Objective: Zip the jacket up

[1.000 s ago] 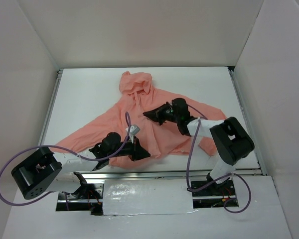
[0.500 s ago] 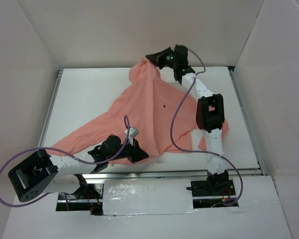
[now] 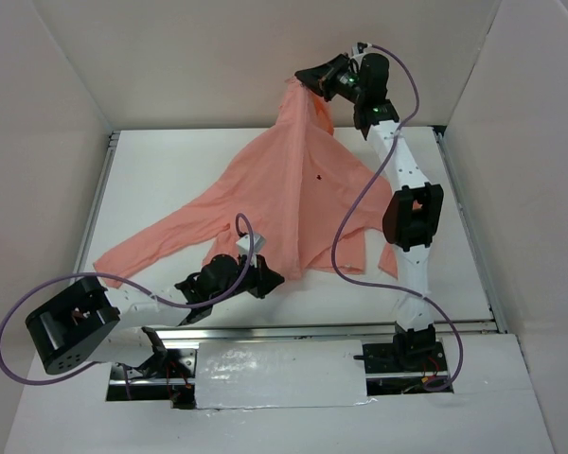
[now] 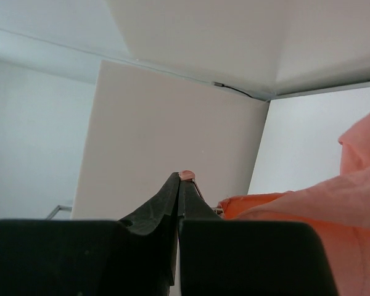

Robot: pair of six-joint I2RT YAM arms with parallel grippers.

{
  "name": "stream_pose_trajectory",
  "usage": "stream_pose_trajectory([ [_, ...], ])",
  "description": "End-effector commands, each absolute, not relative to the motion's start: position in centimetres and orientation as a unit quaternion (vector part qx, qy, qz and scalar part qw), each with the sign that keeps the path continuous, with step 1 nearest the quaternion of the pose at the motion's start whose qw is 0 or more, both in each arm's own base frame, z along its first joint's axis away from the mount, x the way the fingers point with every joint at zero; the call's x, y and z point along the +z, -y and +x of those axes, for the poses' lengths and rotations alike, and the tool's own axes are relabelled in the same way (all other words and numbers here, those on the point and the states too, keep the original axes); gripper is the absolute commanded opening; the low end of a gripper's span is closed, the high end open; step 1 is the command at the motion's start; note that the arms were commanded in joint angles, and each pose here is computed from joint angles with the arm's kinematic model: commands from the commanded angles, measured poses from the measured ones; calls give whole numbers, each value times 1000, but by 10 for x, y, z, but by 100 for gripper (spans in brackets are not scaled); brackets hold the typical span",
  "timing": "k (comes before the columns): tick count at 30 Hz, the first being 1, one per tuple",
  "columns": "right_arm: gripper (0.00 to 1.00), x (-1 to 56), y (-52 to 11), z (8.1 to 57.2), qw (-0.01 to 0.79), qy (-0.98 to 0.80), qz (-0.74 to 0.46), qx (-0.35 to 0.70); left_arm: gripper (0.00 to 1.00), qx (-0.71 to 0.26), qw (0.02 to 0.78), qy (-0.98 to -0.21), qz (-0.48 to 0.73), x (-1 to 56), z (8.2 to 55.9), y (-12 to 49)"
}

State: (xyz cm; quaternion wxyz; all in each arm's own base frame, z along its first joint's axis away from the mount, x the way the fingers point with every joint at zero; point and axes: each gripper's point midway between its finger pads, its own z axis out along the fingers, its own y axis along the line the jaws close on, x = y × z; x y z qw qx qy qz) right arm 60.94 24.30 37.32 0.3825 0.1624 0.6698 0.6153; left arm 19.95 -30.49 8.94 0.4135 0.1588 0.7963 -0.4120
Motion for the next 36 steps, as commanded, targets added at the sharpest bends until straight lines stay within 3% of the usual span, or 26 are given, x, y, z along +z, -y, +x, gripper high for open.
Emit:
stream_pose_trajectory([
  [1,0,464,-213,592,494,-601,117,617,0,-399,341,-828,196,57,166,302],
  [4,0,463,-215,591,489,-601,107,624,0,-387,347,-833,190,60,170,299],
  [6,5,465,-215,590,489,-602,104,623,0,-378,349,-836,189,63,171,297],
  [16,0,478,-199,574,494,-595,103,626,0,-363,353,-845,170,55,174,291],
  [20,3,479,-202,570,489,-598,86,629,0,-360,342,-851,172,49,175,295],
  [21,9,476,-202,572,485,-603,87,627,0,-358,341,-853,170,49,176,296],
  [23,28,475,-201,573,485,-608,84,623,33,-345,337,-862,161,49,179,295],
  [24,34,475,-197,575,491,-607,86,619,62,-343,332,-865,156,50,179,294],
  [25,39,475,-196,576,492,-608,88,617,66,-332,343,-867,146,52,185,292],
  [27,57,478,-189,576,497,-607,92,613,77,-324,348,-868,142,57,187,289],
  [28,62,484,-184,575,503,-605,92,610,99,-324,354,-867,139,64,190,290],
  [29,69,484,-181,576,502,-608,95,608,99,-313,356,-871,132,67,190,284],
  [31,71,494,-175,572,512,-606,88,603,99,-308,367,-869,124,80,195,282],
  [32,81,500,-168,568,516,-607,90,598,99,-309,376,-866,112,92,197,280],
  [34,83,519,-162,553,544,-603,73,579,99,-267,391,-877,83,101,206,263],
  [36,97,517,-156,543,560,-629,69,535,99,-201,403,-892,45,106,213,233],
])
